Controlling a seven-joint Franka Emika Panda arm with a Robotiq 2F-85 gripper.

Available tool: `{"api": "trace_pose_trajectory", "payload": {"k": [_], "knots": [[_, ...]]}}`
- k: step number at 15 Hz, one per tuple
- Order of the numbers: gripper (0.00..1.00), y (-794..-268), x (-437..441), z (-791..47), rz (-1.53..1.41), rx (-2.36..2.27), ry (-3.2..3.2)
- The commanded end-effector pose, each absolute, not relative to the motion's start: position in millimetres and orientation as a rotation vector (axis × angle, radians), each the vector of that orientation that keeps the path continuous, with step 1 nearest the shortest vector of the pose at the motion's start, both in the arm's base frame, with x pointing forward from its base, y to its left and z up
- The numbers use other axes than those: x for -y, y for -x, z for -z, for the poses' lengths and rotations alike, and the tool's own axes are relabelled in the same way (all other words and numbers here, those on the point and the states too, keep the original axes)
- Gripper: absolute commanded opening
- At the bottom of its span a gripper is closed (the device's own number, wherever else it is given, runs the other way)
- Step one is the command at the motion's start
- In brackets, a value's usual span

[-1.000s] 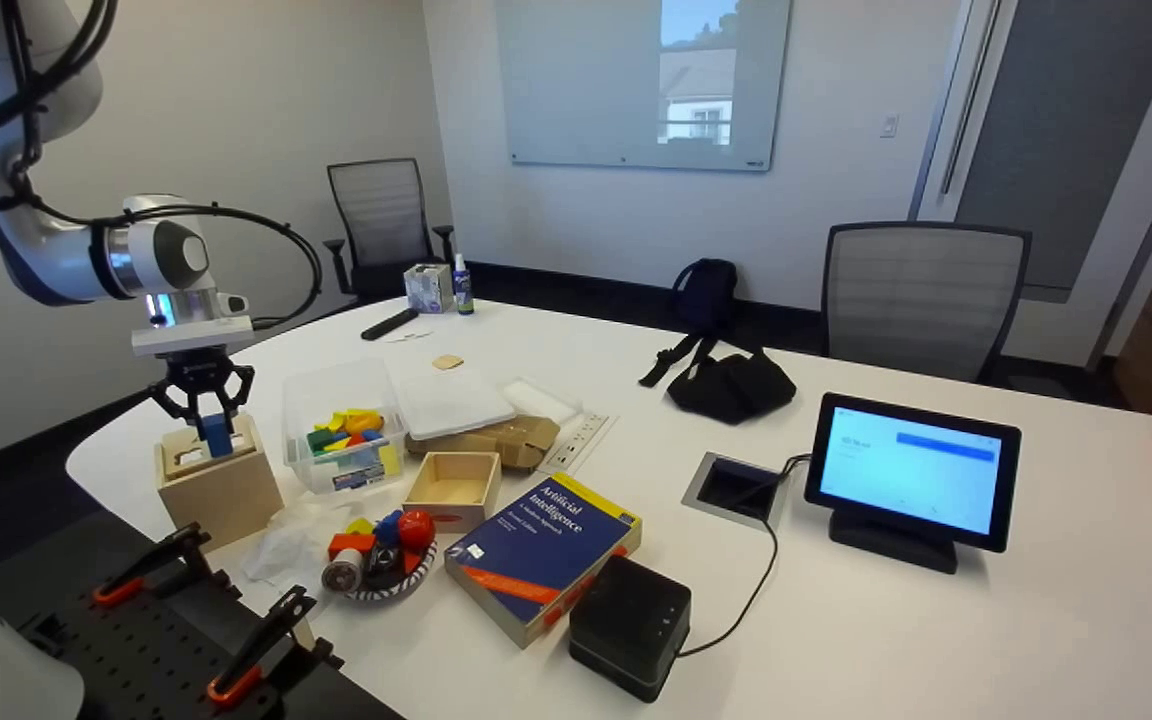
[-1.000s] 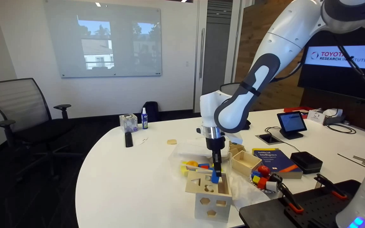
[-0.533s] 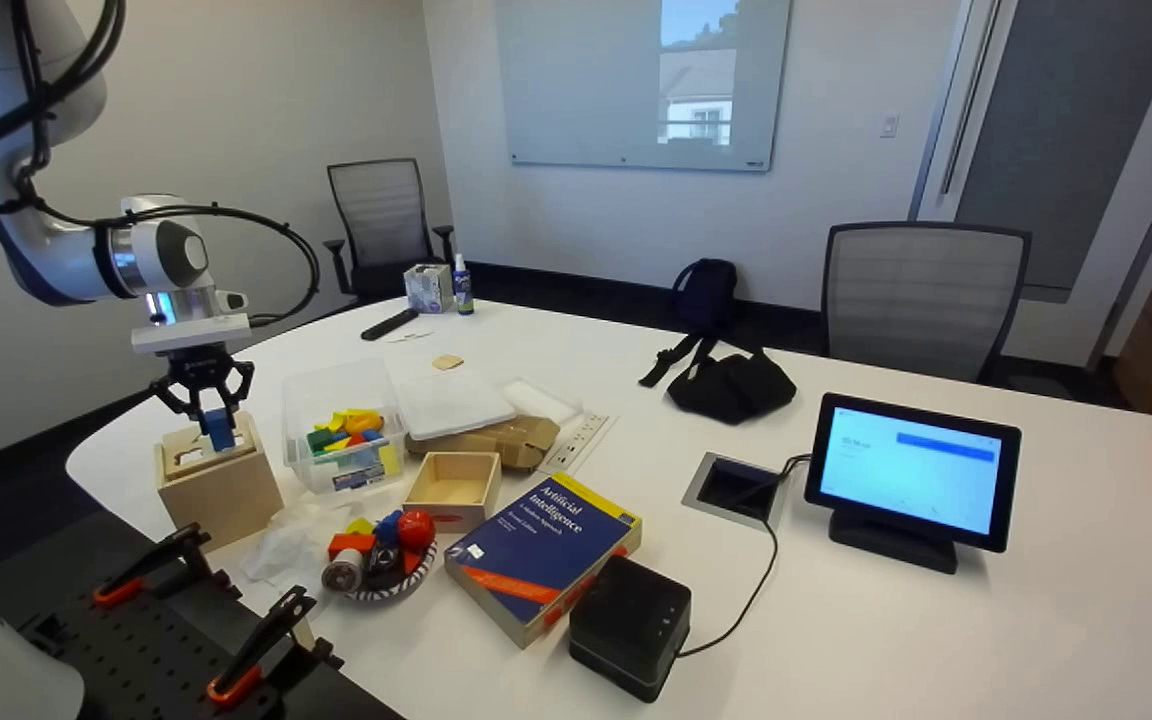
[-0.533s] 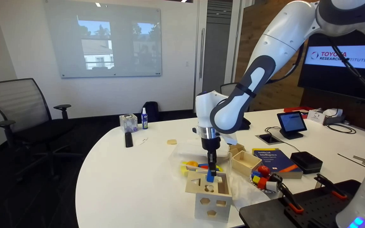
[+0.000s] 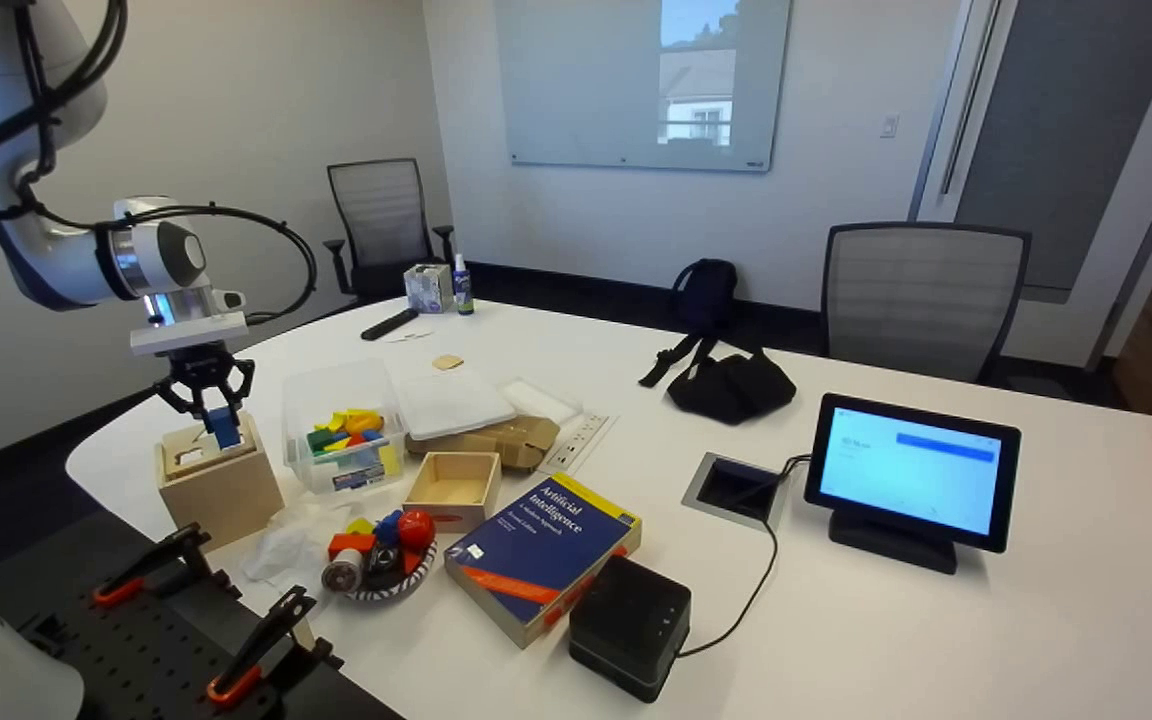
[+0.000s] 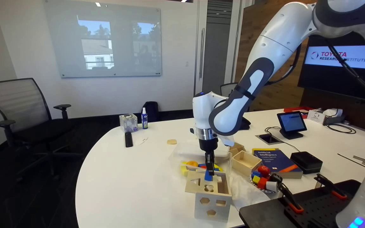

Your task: Put the blue block inside the box

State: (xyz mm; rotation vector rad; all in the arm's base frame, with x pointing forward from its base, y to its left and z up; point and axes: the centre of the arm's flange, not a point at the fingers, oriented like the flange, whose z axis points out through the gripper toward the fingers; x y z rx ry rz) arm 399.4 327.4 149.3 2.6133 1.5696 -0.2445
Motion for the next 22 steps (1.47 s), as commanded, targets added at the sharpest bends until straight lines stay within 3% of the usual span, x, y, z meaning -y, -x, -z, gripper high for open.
{"api": "trace_pose_trajectory", "payload": {"k": [1,15,16,17,18,22], "knots": [[0.09,-399,-336,-142,0.241,-1.54,-2.589],[0.09,-383,-332,-121,0.345,-1.556,-2.533],[0.18,-382,-332,-119,0.352,-1.557,-2.532],[0.59,-382,-331,-118,0.352,-1.558,-2.533],[0.6,-382,-331,-117,0.355,-1.558,-2.533],[0.88,-385,-329,-120,0.351,-1.55,-2.54]]}}
